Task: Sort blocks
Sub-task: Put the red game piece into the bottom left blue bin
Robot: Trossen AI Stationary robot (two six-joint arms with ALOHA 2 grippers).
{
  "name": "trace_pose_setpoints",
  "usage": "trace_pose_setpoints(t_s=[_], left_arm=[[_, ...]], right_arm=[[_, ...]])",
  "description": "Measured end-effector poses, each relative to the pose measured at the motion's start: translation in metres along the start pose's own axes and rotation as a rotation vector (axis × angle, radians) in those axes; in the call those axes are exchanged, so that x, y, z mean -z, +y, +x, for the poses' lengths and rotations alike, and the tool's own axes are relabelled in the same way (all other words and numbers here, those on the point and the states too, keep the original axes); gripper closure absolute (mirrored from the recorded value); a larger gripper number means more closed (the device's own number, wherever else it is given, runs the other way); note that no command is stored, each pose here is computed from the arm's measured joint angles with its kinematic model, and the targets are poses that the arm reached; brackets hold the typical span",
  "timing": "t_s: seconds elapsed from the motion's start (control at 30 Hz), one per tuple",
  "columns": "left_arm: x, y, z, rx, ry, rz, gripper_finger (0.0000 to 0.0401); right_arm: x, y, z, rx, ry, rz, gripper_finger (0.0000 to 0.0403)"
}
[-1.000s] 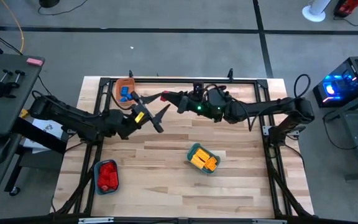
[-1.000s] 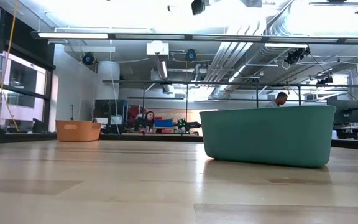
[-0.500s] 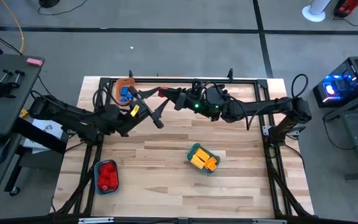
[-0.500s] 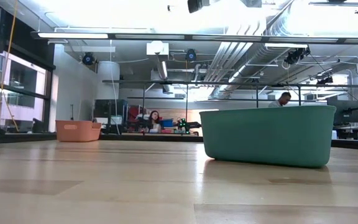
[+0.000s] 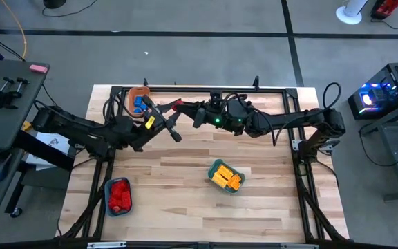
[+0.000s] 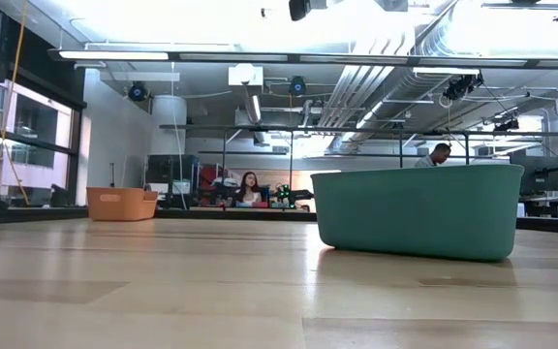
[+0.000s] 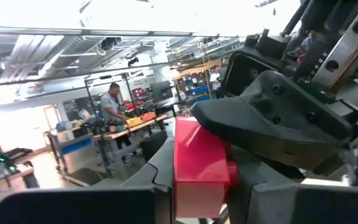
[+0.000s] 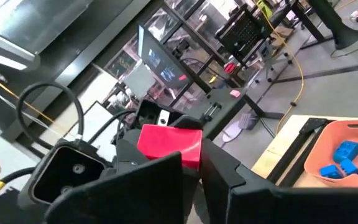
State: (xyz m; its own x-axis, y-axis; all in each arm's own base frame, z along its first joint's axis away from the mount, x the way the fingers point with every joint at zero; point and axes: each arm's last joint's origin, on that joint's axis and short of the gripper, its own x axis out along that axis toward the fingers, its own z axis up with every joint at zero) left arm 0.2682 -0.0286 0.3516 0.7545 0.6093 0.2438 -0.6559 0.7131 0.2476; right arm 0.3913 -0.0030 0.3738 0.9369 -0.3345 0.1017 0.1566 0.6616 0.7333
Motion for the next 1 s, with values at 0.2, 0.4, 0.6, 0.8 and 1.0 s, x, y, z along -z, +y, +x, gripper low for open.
trace_pose_setpoints(t_s=[0.2,0.4,0.6,0.8,1.0], left_arm=[[0.001,0.006,-0.003,-0.074,0.086,0.095,0.0345],[0.006,0.022,-0.014,-0.161,0.244,0.132,0.0345],[0.02,0.033,-0.049,0.023,0.423,-0.054,0.0345],[0.048,0.03,-0.105,0.366,1.03,-0.497,0.0345],[0.053,0.005,-0.166,0.545,1.804,-0.597,0.0345]], right_arm=[[-0.013,-0.005,-0.002,0.022,0.005,-0.027,0.0387],[-0.058,-0.002,-0.02,0.043,-0.075,-0.04,0.033],[-0.091,0.001,-0.042,0.046,-0.092,-0.124,0.0307],[-0.093,-0.008,-0.056,0.146,0.041,-0.193,0.0307],[-0.09,-0.02,-0.059,0.243,0.127,-0.217,0.0307]])
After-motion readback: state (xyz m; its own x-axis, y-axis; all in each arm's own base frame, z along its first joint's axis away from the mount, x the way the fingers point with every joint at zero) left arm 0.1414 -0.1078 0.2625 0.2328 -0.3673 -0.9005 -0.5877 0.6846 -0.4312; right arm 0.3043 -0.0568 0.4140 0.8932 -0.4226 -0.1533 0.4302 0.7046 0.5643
